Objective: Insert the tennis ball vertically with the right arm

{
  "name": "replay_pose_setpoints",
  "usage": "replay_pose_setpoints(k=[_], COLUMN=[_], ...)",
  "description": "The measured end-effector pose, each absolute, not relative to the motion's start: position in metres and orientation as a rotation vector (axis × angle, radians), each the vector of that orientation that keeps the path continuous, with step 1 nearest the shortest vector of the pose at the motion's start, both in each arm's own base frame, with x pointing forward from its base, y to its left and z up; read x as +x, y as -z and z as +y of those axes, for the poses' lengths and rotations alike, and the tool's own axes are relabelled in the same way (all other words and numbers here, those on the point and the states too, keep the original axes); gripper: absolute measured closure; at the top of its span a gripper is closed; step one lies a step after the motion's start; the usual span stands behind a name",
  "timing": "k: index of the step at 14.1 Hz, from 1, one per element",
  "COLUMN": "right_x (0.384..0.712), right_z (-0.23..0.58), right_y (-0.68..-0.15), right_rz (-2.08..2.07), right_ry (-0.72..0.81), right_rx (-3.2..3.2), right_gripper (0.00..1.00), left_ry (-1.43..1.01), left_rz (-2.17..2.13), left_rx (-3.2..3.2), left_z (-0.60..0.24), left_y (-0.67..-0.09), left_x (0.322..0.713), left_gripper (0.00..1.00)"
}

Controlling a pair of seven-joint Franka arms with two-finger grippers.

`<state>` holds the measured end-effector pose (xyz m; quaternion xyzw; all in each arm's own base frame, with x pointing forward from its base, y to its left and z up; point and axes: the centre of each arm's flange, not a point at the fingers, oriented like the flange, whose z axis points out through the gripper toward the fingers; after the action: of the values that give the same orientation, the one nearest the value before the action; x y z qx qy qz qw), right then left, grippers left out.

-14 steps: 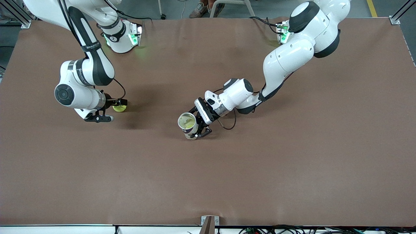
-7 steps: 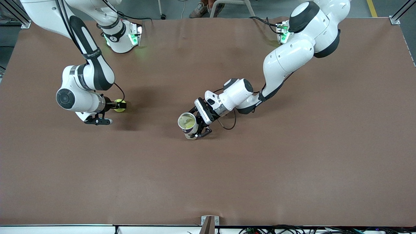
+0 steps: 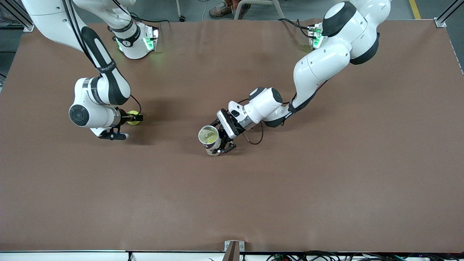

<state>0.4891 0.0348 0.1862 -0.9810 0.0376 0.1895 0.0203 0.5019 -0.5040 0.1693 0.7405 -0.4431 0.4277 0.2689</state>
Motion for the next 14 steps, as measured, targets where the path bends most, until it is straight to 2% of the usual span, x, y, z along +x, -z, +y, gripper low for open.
replay_pose_setpoints(k=[5,10,11,12,13,14], right_x=[0.488,0.484,0.484,0.484,0.485,0.485], right_z=[0.03,0.03,0.03,0.03,0.03,0.03], right_y=[-0.182,-0.171,-0.171,-0.171,-0.171,-0.171], right_rz=[0.131,0.133,0.132,0.131,0.131,0.132], right_ry=[-0.604,-0.639,-0.64,-0.64,-0.638,-0.638], right_rx=[-3.038,-3.033,-3.033,-3.033,-3.033,-3.033], right_gripper=[0.0,0.05,0.12,0.25,0.33,0.34], left_ry=[-1.153,-1.154,-1.154,-1.154,-1.154,-1.154], left_rz=[-1.195,-1.195,-1.195,-1.195,-1.195,-1.195], left_rx=[1.997,1.996,1.996,1.997,1.997,1.997], left_z=[-0.504,-0.504,-0.504,-0.504,-0.504,-0.504], left_y=[-0.169,-0.169,-0.169,-0.169,-0.169,-0.169], left_x=[0.502,0.502,0.502,0.502,0.502,0.502], left_gripper=[0.22,0.22,0.22,0.22,0.22,0.22])
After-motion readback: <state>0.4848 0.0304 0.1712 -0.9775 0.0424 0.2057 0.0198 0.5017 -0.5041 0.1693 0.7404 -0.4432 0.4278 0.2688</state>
